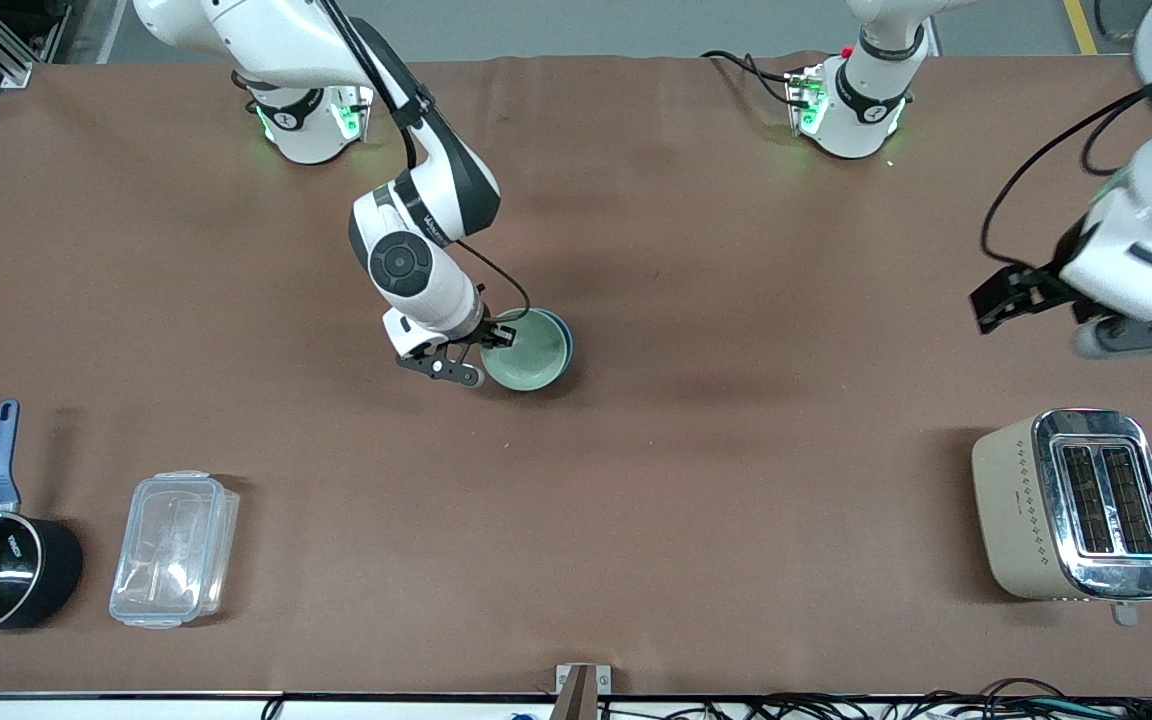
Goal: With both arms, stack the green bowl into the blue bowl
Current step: 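Lower the green bowl into the blue bowl while the left gripper retracts, then open the right gripper and withdraw it from the stacked bowls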
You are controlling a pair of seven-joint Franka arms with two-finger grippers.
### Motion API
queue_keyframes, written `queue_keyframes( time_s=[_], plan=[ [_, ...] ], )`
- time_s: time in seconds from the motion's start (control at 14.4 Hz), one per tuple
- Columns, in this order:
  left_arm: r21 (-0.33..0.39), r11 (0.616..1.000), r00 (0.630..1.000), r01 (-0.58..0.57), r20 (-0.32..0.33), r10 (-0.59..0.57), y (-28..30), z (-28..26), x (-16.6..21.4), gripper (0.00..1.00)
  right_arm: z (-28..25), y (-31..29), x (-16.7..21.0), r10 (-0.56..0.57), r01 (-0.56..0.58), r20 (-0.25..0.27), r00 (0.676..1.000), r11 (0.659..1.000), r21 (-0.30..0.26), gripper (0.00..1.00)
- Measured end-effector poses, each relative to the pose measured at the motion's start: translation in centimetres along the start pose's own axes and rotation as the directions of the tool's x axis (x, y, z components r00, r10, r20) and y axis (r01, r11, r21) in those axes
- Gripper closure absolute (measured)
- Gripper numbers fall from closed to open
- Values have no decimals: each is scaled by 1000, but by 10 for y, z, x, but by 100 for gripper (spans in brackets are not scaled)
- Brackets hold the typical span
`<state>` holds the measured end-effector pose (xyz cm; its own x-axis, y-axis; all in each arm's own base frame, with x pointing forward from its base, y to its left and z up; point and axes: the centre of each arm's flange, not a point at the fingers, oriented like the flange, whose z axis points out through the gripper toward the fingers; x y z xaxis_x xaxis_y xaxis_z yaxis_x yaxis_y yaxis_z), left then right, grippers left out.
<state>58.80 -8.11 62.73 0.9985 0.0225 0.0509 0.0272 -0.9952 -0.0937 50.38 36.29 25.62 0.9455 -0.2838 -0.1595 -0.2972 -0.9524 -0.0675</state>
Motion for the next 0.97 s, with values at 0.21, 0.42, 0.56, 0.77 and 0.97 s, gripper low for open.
queue_keyframes(
  time_s=[0.21,0.42,0.56,0.77,0.97],
  plan=[
    [7,999,999,-33,-7,33,-16,-11,-6,0,4,-8,-12,-6,6,24,1000,1000,10,94],
    [-9,1000,1000,-21,12,21,-28,-13,-17,0,8,-7,-17,-8,8,35,999,1000,4,93],
    [-35,999,1000,2,30,-1,-44,-13,-29,0,12,-5,-18,-6,6,40,999,1000,-3,92],
    [-41,999,999,1,45,0,-48,-14,-49,0,12,-4,-18,-5,5,41,999,1000,-4,71],
    [-39,999,999,-18,46,20,-37,-15,-57,0,0,-7,-17,-7,7,30,1000,1000,12,41]
  ],
)
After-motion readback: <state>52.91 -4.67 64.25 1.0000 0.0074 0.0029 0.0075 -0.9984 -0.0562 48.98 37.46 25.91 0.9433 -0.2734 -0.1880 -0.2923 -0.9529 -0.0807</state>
